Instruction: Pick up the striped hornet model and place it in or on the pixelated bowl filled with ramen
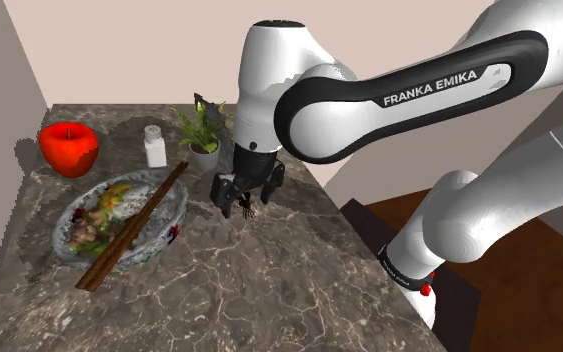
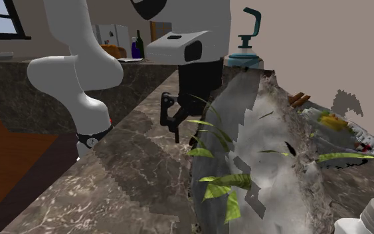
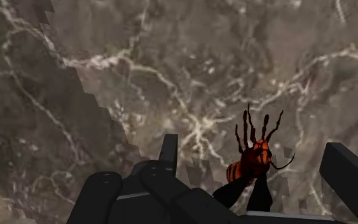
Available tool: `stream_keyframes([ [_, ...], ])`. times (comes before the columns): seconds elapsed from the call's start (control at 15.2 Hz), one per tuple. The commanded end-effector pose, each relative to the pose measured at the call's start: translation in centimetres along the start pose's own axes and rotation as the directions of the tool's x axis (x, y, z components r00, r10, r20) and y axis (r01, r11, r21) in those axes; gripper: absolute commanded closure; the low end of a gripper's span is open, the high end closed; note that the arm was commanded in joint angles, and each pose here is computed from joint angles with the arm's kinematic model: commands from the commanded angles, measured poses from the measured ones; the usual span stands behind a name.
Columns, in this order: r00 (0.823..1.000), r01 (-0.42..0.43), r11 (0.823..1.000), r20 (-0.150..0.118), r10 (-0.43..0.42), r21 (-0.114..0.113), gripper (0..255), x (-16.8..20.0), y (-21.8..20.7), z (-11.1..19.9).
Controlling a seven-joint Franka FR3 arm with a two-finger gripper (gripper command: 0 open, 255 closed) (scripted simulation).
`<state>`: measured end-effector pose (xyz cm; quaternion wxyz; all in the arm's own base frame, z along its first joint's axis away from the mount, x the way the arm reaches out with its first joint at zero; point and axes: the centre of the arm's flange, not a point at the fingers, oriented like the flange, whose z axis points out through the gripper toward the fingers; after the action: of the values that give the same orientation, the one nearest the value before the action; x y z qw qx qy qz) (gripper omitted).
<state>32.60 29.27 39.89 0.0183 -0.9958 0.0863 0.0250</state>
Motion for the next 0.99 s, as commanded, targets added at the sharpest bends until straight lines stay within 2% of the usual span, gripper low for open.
stream_keyframes([
  [0.0,1.0,0.0,1.0,0.0,0.0,0.0,0,0.0,0.0,0.0],
  [0.13,1.0,0.0,1.0,0.0,0.0,0.0,0,0.0,0.0,0.0],
  [0.2,1.0,0.0,1.0,0.0,0.0,0.0,255,0.0,0.0,0.0],
  [0.79,1.0,0.0,1.0,0.0,0.0,0.0,255,0.0,0.0,0.0],
  [0.92,1.0,0.0,1.0,0.0,0.0,0.0,255,-0.1,0.0,-1.0],
])
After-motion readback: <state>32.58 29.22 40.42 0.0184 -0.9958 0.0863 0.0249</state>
